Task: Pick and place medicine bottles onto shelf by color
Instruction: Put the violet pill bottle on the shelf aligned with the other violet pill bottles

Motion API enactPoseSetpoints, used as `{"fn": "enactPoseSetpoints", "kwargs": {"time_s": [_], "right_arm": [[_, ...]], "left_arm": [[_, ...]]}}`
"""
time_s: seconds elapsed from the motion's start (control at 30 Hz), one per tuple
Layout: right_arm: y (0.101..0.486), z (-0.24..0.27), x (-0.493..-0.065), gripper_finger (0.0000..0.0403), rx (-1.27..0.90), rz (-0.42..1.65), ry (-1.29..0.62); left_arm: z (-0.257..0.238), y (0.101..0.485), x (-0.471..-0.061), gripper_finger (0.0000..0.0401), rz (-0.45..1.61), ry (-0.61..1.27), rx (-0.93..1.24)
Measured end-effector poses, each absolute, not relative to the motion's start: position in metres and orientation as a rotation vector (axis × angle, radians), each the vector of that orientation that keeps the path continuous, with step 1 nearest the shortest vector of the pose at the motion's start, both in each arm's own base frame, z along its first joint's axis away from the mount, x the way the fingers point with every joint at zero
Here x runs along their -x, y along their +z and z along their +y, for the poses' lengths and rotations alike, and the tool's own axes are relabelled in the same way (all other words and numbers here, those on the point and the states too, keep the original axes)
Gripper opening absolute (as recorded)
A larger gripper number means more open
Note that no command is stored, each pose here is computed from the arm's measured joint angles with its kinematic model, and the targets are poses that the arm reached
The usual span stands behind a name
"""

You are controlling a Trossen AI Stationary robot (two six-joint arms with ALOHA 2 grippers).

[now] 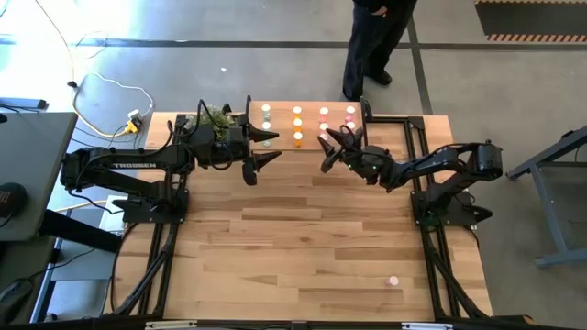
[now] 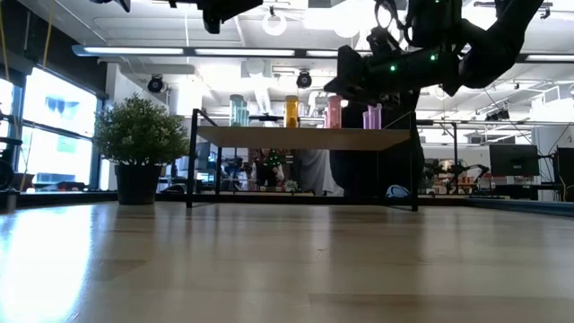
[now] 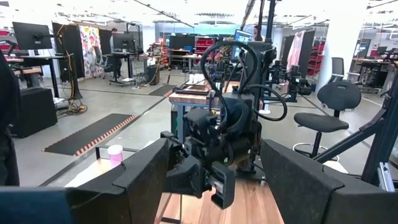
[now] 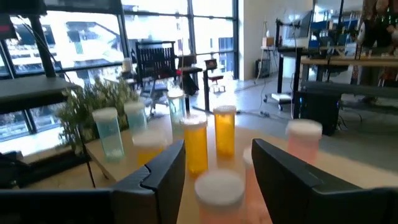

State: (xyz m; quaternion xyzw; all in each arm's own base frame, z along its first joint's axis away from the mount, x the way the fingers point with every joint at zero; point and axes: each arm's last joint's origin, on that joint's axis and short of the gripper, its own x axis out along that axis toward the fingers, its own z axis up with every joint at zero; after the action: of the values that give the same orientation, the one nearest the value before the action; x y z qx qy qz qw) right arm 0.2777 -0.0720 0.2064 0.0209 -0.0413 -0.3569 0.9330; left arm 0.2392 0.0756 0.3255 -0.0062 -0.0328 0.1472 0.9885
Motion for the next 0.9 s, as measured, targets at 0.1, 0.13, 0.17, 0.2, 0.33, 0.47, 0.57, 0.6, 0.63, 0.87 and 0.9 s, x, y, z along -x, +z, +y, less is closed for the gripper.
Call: {"fn": "enactPoseSetpoints", "kwargs": {"time_s": [0.1,0.13,0.17,0.2,0.33,0.47,0.57,0.6,0.63,0.87,0.9], "right_arm": [[0.216,-0.071,-0.274,0.0177,-0.038,-0.12,-0.73],[0.22,-0.071,-0.272,0.0177,-0.04,-0.137,-0.73],[0.225,-0.07,-0.27,0.0177,-0.042,-0.154,-0.729],[0.23,-0.07,-0.268,0.0177,-0.044,-0.171,-0.729],[0.249,-0.068,-0.257,0.0177,-0.052,-0.221,-0.727],[0.263,-0.063,-0.245,0.0177,-0.056,-0.242,-0.717],[0.277,-0.055,-0.237,0.0177,-0.022,-0.277,-0.697],[0.281,-0.052,-0.234,0.0177,-0.012,-0.29,-0.688],[0.285,-0.049,-0.231,0.0177,-0.006,-0.301,-0.677],[0.293,-0.019,-0.217,0.0177,-0.121,-0.257,-0.577],[0.292,-0.014,-0.216,0.0177,-0.157,-0.245,-0.553]], "left_arm": [[0.076,0.326,-0.239,0.0243,-0.066,0.295,0.013],[0.076,0.326,-0.239,0.0243,-0.066,0.296,0.013],[0.076,0.326,-0.239,0.0243,-0.066,0.295,0.012],[0.076,0.325,-0.239,0.0243,-0.066,0.295,0.013],[0.076,0.325,-0.239,0.0243,-0.066,0.295,0.013],[0.075,0.325,-0.239,0.0243,-0.066,0.295,0.013],[0.075,0.325,-0.239,0.0243,-0.066,0.295,0.013],[0.075,0.325,-0.239,0.0243,-0.065,0.295,0.013],[0.075,0.325,-0.239,0.0243,-0.065,0.295,0.013],[0.075,0.325,-0.239,0.0243,-0.065,0.295,0.013],[0.075,0.325,-0.239,0.0243,-0.065,0.295,0.013]]}}
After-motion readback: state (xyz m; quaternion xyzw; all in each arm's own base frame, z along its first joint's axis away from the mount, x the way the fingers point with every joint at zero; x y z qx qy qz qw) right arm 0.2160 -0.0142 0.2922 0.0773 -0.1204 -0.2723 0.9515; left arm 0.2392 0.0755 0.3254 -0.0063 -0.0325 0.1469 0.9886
